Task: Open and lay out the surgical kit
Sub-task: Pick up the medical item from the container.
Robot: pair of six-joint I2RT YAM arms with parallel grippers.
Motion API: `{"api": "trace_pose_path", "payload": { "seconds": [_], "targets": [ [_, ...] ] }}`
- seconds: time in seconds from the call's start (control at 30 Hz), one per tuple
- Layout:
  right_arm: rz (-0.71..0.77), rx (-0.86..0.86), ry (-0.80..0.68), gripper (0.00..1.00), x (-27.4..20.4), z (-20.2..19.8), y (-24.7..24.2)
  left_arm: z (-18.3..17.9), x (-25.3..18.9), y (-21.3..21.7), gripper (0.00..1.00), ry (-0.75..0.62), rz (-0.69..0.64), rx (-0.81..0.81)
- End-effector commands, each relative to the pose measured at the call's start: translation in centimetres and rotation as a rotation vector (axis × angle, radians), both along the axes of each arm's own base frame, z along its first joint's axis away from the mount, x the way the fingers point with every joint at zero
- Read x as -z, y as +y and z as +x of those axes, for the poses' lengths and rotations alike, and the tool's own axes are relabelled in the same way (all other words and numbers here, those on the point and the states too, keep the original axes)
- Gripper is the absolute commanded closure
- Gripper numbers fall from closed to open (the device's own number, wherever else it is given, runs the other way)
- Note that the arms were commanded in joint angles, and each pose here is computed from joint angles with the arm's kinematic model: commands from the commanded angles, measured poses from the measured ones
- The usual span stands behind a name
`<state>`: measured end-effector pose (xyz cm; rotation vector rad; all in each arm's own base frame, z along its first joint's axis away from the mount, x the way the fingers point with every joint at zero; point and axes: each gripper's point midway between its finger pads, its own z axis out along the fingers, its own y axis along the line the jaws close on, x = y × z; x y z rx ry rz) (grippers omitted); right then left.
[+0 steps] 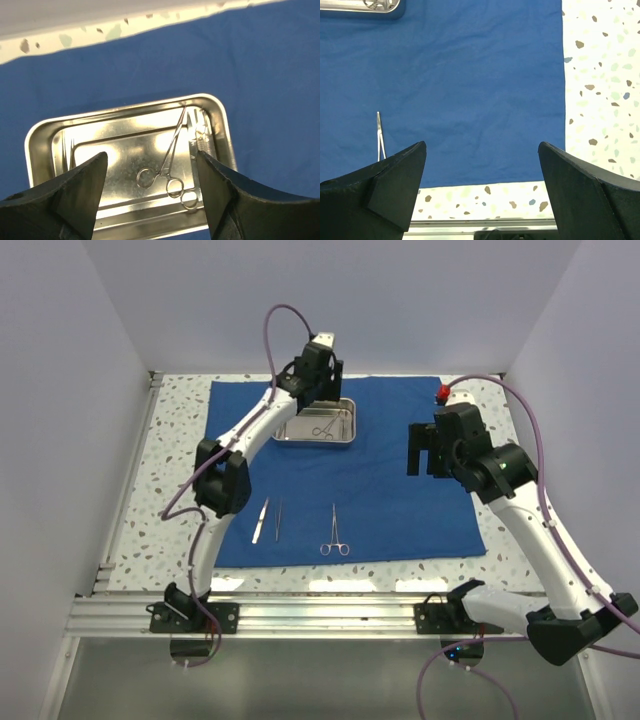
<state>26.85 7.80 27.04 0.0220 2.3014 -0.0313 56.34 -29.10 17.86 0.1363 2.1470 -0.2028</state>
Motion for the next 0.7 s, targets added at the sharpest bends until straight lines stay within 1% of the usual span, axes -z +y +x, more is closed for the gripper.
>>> {"api": "trace_pose_path", "payload": {
  "seconds": [0.0,0.17,0.4,0.57,0.67],
  "targets": [
    [-0.006,0.022,-0.018,0.01,-1.0,-0.3,-0.6,1.9,1.0,-0.4,0.25,-0.039,0.028,0.092],
    [-0.008,0.037,0.014,0.01,-0.1,-0.5,-0.6,3.2,3.9,-1.0,0.27,-0.050,0.037,0.143],
    [-0.003,0.067,0.056,0.01,1.2,-1.2,-0.9,4.5,8.6,-1.1,0.27,-0.044,0.078,0.142],
    [-0.026,0.088,0.079,0.01,1.4,-2.1,-1.6,5.3,10.5,-1.9,0.27,-0.045,0.064,0.150],
    [-0.039,0.100,0.082,0.01,1.3,-2.3,-2.0,5.5,11.8,-1.8,0.30,-0.046,0.070,0.130]
  ]
}}
